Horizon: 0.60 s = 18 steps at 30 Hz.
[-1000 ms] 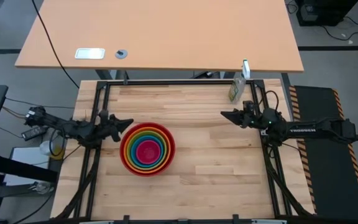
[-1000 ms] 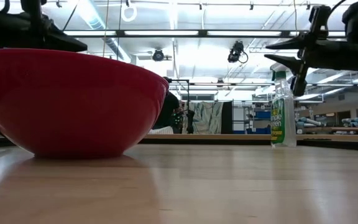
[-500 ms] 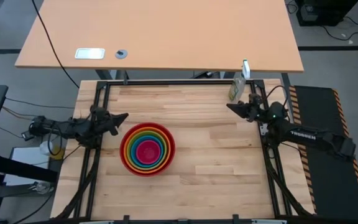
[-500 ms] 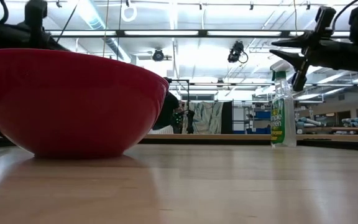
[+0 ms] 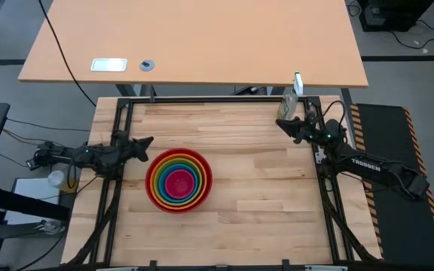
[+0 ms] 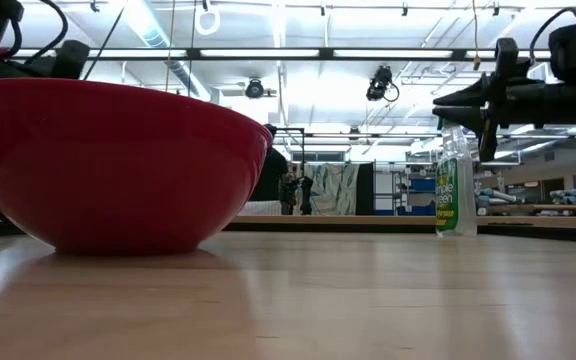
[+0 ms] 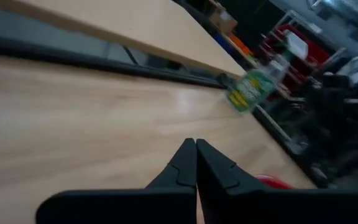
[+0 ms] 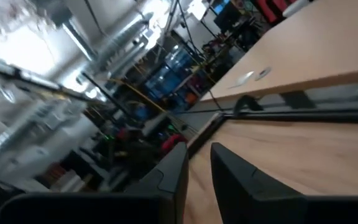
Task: Nest bowls inside each other
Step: Return to Home Position
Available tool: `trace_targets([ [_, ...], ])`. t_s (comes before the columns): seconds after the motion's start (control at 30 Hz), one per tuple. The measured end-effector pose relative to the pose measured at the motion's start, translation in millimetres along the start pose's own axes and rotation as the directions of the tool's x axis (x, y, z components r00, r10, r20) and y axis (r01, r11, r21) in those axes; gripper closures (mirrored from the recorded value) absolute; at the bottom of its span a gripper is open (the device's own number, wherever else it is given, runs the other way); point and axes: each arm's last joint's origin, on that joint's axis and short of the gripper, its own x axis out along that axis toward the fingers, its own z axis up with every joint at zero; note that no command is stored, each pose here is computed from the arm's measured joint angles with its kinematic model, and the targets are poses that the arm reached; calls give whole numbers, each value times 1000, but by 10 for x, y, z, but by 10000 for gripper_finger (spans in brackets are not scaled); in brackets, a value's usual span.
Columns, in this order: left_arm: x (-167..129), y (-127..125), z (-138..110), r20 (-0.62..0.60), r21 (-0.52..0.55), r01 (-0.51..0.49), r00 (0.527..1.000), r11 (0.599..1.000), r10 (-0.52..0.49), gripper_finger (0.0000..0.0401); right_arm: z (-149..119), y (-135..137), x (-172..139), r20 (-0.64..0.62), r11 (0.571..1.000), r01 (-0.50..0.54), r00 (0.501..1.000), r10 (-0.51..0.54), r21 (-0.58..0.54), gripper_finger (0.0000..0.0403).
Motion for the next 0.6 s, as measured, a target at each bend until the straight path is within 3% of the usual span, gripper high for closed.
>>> trace_targets([
  [0.23, 14, 5, -11, 21, 28, -41, 999, 999, 40, 393, -17, -18, 1, -16, 975, 15, 1000, -19, -223, 325],
  [0.37, 16, 0, -19, -3, 171, -22, 1000, 985, 23, 393, -16, -18, 1, -15, 950, 14, 1000, -19, -311, 325],
  [0.6, 15, -29, -35, -77, 255, 65, 996, 965, -46, 393, -22, -25, 1, -22, 937, 17, 999, -26, -349, 325],
])
